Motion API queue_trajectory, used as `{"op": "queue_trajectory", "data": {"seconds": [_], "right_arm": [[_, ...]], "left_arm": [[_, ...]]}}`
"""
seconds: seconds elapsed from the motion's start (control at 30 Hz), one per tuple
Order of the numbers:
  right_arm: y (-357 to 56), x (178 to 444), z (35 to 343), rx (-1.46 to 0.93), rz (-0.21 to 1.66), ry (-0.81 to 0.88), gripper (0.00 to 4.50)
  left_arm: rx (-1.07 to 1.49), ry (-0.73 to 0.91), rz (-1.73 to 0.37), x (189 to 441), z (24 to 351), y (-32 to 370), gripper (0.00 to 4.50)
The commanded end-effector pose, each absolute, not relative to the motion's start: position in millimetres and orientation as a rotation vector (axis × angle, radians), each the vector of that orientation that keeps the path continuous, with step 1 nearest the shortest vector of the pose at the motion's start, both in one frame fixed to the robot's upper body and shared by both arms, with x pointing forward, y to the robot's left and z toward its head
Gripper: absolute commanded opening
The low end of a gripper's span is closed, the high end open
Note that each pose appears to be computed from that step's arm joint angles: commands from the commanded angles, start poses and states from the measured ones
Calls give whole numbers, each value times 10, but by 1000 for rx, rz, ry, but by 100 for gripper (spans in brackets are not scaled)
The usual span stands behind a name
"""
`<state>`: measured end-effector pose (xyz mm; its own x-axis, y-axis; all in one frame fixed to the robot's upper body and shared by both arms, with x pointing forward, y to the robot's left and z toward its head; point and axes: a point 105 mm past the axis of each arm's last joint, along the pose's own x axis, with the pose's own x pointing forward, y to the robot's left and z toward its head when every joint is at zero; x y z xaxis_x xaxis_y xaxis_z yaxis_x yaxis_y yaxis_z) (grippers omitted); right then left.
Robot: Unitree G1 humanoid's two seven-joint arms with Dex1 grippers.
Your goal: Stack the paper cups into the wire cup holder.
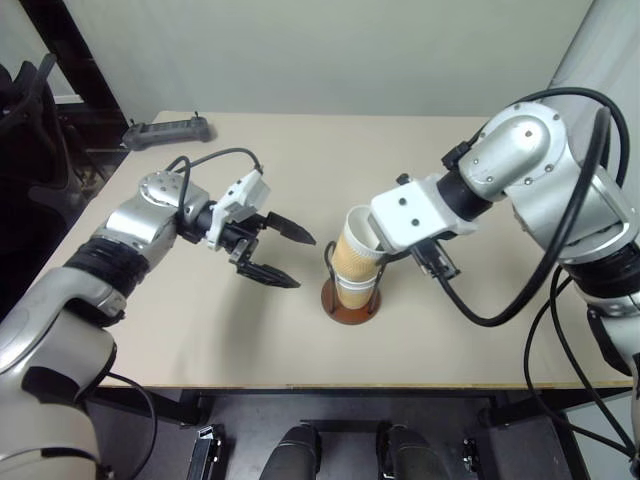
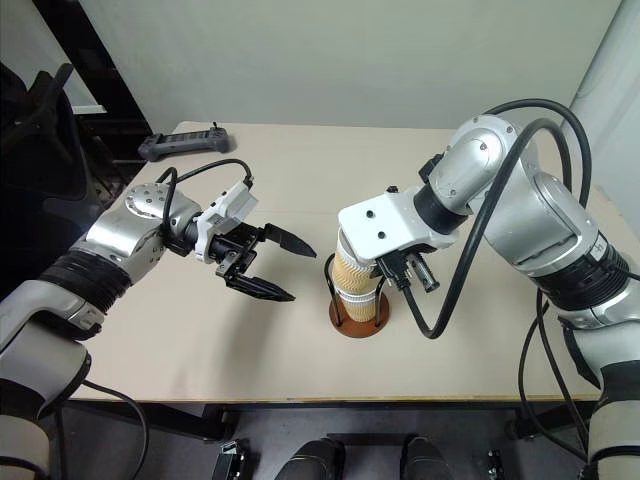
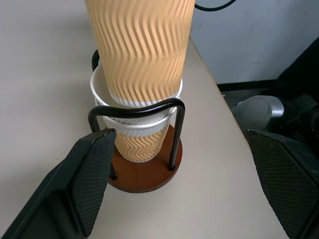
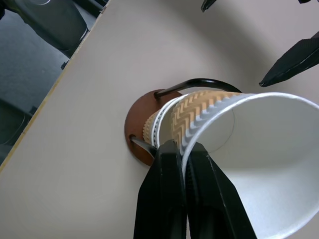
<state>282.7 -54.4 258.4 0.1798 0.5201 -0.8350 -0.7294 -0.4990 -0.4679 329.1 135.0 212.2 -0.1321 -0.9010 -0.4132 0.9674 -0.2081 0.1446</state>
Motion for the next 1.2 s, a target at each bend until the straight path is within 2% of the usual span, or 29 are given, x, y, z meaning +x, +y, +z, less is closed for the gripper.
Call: {"op": "queue_trajectory", "data": {"seconds": [0.03,0.07,0.37,0.43,0.57,0.7,0.93,1.03,1.2], "right_arm": [[-544,2836,2703,-1447,1495,160,64],[-545,2836,2702,-1447,1496,160,84],[-554,2856,2725,-1430,1482,151,394],[-583,2880,2783,-1414,1462,151,444],[-703,2894,2987,-1239,1411,167,444],[-846,2891,3138,-940,1364,193,444],[-1471,3169,2978,-567,1102,269,444],[-1757,3345,2850,-450,969,229,444],[-1950,3353,2685,-391,939,177,444]], "left_arm": [[502,146,-1734,3257,2222,1387,450],[502,146,-1735,3254,2226,1384,450],[495,150,-1746,3237,2258,1359,450],[487,154,-1746,3235,2266,1356,450],[458,155,-1702,3309,2329,1380,450],[383,134,-1581,3513,2499,1452,450],[129,-97,-1244,3799,2941,1835,450],[47,-152,-1071,3885,2934,2102,450],[32,-148,-901,3939,2885,2350,450]]}}
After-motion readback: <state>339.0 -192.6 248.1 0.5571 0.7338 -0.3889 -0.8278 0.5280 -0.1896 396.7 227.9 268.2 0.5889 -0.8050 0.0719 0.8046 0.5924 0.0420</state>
